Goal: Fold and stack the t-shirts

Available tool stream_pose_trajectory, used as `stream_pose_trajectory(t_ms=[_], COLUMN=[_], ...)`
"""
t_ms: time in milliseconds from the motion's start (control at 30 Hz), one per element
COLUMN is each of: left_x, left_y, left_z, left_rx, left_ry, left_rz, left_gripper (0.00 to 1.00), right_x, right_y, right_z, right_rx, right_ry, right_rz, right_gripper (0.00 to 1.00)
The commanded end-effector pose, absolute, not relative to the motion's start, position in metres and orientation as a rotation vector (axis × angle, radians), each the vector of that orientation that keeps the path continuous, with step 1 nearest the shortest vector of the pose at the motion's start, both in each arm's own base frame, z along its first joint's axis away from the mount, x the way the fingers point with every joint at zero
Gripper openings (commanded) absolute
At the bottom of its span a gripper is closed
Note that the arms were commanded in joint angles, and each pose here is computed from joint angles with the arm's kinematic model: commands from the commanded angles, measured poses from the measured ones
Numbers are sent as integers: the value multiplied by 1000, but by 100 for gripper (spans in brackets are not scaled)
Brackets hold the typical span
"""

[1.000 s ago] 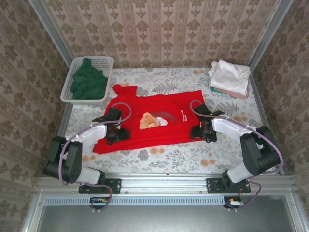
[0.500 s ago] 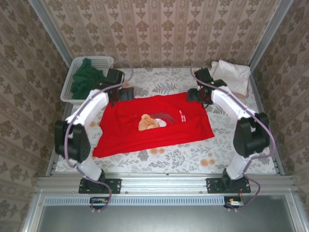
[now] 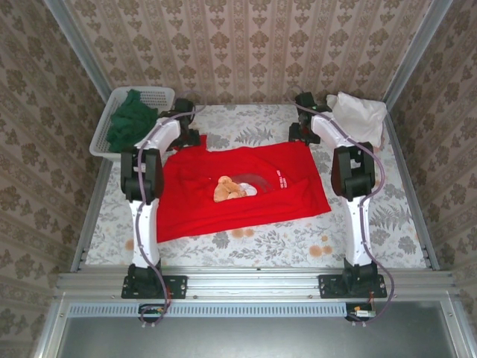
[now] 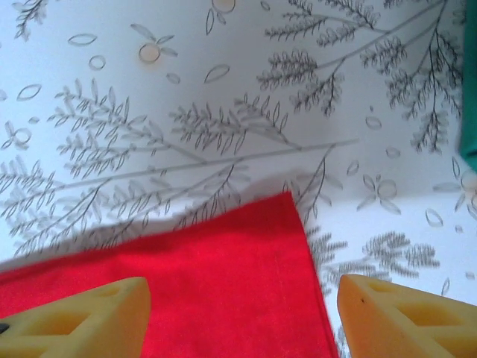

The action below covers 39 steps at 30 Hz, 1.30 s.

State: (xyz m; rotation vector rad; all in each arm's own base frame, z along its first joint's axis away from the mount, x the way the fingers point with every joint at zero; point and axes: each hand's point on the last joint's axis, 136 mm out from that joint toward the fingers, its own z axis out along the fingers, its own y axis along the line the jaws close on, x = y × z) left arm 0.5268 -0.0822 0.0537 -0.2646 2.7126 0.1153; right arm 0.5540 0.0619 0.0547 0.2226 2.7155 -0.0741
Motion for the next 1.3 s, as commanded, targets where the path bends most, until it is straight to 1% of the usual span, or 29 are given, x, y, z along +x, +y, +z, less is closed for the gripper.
stream_pose_trajectory(t_ms=[0,33,67,167,200,267,333,400,467,600,700,767,800,833,967,1133,1233,1267], left_x=[536,537,538,538,538,538,537,538,537,532,530,530,531,533,542,559,573,579], left_y=[-94,-102,-109,-130,-136,-148,-159,-173,-190,-223,-235,-225,-216,-201,-145,-112,-104,-105], left_z=[62,59,58,52,50,47,44,41,41,50,67,82,87,93,89,71,62,59], left_rx=[-270,-251,-230,-178,-164,-134,-107,-71,-20,98,152,165,160,141,-14,-130,-197,-211], left_ry=[2701,2707,2708,2728,2735,2739,2745,2751,2754,2739,2715,2699,2693,2686,2708,2702,2694,2687], left_rz=[23,-6,-14,-52,-71,-108,-137,-194,-249,-313,-367,-337,-296,-237,-135,-50,-52,-82], left_gripper=[69,63,60,47,45,39,36,35,35,43,48,57,64,68,71,73,70,67], right_x=[549,550,549,543,540,534,527,520,510,492,484,485,487,492,508,516,517,517], right_y=[56,58,59,56,54,50,43,34,23,3,-6,-9,-9,-6,8,13,15,16], right_z=[39,36,31,25,25,28,31,34,36,43,52,62,65,66,59,55,57,56], right_rx=[209,206,210,233,245,262,292,314,342,415,443,438,436,424,411,404,399,393], right_ry=[2801,2811,2828,2861,2865,2856,2845,2841,2842,2822,2789,2763,2746,2735,2746,2743,2733,2736], right_rz=[-112,-90,-79,-93,-98,-73,-58,-58,-61,-49,-37,-29,-22,5,99,124,137,138], right_gripper=[65,63,58,34,28,20,12,5,1,0,0,0,0,0,0,0,0,0])
